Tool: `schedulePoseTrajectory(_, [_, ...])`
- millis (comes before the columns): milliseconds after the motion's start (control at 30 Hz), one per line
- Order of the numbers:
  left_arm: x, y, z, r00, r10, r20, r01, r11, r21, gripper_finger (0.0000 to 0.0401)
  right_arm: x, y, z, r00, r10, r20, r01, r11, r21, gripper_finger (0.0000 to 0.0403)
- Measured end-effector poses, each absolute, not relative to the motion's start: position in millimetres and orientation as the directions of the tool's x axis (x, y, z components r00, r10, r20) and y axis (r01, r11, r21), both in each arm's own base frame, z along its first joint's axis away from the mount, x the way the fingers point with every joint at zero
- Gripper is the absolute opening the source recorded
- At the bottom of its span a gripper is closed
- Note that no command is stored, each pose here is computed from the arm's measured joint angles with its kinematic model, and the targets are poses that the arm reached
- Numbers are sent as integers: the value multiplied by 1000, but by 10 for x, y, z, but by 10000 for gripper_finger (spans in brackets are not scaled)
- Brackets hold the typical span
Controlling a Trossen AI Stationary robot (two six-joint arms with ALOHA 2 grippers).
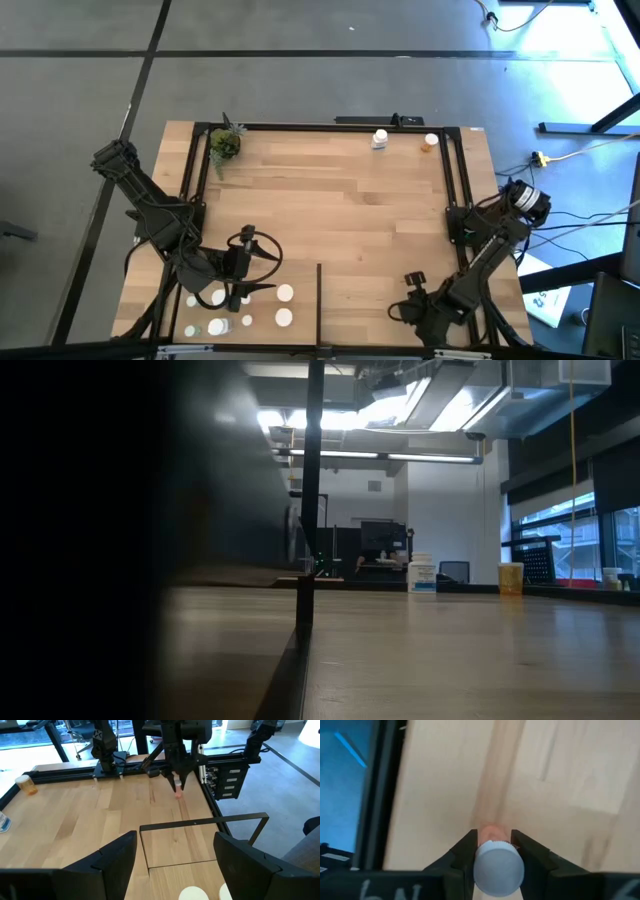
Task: Pick and place medicine bottles onto shelf by color
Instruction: Put the pink pill bottle on the shelf aligned with the other pink pill bottle
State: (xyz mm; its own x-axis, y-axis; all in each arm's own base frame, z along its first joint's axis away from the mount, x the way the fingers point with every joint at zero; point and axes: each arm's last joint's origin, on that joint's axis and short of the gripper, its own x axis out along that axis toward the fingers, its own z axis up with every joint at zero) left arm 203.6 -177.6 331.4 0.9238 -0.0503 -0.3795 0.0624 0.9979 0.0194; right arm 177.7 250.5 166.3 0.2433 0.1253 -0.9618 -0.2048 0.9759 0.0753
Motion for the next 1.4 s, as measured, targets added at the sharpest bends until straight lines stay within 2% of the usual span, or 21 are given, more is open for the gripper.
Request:
schedulePoseTrajectory(133, [2037,-1776,3315,924,-50,-379,62,998,20,257,1970,2390,1749,252,90,-964,-231,972,31,116])
schedulePoseTrajectory(333, [2035,-1773,3310,922,-49,-384,63,998,24,257,2318,2161,1934,259,64,-964,-281,960,-11,106])
schedulePoseTrajectory(500, [2032,-1771,3303,920,-46,-390,63,998,31,257,2652,1960,2228,309,72,-948,-315,949,-31,114])
schedulePoseTrajectory(767, [2021,-1759,3277,910,-37,-413,64,997,52,257,2994,1492,2740,315,18,-949,-332,939,-93,108])
schedulePoseTrajectory(1067, [2003,-1747,3244,896,-25,-442,65,995,75,257,3364,768,3241,456,-13,-890,-272,950,-153,111])
schedulePoseTrajectory(1167, [1999,-1752,3244,897,-27,-442,66,995,73,257,3466,519,3274,505,-27,-863,-168,977,-129,110])
schedulePoseTrajectory(1400, [1995,-1756,3244,896,-29,-443,60,997,56,257,3714,113,3026,473,-44,-880,-53,996,-78,113])
